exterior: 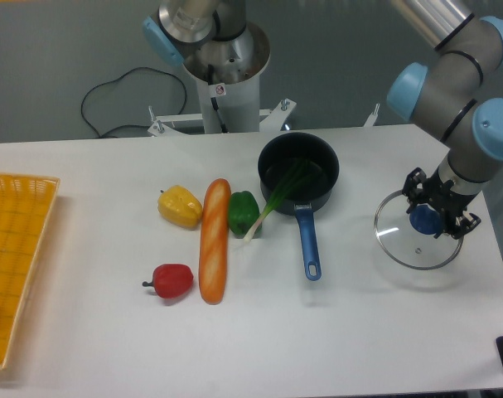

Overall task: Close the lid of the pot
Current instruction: 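Lift the glass lid by its blue knob with the gripper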

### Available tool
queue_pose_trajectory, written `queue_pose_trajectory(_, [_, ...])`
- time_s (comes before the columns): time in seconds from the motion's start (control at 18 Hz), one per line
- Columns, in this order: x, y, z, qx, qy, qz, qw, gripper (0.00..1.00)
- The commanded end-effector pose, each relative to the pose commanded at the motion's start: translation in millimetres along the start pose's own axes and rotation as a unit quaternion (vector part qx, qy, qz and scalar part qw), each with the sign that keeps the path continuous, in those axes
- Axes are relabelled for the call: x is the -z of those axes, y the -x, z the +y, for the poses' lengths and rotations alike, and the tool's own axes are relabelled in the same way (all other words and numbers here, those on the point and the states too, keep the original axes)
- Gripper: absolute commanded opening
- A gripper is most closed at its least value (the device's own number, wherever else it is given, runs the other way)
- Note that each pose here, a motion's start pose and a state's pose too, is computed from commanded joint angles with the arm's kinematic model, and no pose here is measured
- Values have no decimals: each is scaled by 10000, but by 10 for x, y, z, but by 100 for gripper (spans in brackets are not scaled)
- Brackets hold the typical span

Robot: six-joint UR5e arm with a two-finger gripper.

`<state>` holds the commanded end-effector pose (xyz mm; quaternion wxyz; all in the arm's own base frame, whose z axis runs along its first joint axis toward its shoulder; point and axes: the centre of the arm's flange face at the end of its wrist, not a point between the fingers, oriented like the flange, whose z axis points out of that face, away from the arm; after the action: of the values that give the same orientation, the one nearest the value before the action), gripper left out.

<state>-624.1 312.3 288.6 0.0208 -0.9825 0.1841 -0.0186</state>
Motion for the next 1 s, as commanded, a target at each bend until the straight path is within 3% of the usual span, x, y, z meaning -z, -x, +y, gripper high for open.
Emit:
queue_pose_trajectory(0.44, [27, -46, 16, 22, -45, -21, 10000, 41])
queue_pose_trajectory(1.0, [465, -428, -9, 102, -379, -287, 9988, 41])
